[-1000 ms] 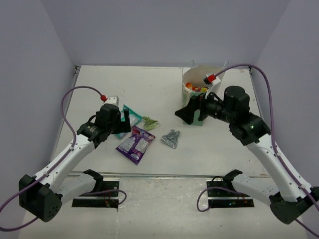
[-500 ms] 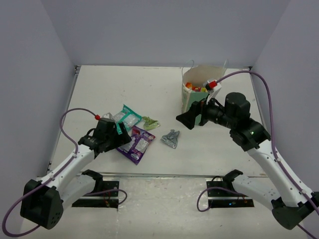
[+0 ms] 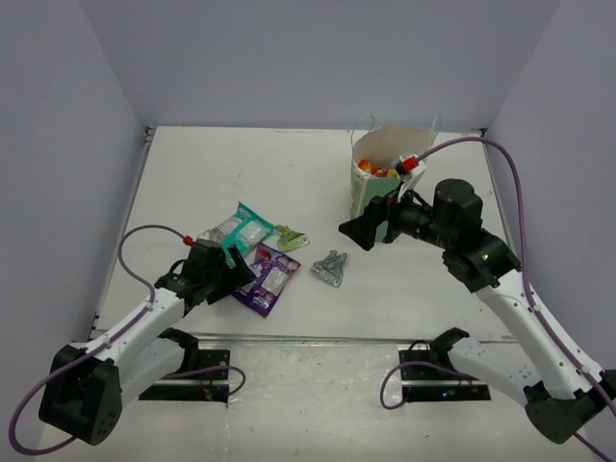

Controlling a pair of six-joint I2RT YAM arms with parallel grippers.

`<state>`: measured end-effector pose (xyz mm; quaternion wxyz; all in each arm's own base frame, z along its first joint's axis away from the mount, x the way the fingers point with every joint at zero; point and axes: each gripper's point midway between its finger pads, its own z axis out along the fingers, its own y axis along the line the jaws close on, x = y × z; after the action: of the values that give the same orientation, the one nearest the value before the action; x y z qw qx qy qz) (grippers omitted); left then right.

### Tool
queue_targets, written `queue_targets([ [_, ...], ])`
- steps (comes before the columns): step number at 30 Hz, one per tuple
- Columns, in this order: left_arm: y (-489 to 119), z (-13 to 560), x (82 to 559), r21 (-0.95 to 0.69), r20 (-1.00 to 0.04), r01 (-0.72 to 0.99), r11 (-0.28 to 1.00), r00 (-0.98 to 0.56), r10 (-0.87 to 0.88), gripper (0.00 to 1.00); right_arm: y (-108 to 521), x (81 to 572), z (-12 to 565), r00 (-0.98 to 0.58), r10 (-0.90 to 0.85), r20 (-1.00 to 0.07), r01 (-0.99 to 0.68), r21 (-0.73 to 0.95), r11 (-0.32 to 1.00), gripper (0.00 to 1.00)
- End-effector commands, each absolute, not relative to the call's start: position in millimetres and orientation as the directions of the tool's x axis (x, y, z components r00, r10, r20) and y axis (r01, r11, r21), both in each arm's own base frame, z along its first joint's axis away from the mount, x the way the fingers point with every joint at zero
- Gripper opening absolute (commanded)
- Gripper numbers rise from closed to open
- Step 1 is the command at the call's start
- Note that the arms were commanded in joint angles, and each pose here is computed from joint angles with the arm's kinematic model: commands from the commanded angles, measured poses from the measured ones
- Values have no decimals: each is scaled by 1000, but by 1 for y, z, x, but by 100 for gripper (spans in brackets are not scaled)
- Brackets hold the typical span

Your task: Place the snacks into the paper bag

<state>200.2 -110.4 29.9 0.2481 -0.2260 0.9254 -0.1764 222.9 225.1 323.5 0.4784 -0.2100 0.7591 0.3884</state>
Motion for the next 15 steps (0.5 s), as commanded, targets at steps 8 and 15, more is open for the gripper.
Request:
queue_targets([
  [8, -130, 16, 209, -541, -334, -308, 783, -776, -536, 77, 226, 219, 337, -408, 72, -910, -720, 369, 588, 99],
  [15, -135, 12, 211, -562, -341, -281, 777, -778, -528, 36, 226, 216, 341, -399, 76, -914, -729, 367, 578, 99],
])
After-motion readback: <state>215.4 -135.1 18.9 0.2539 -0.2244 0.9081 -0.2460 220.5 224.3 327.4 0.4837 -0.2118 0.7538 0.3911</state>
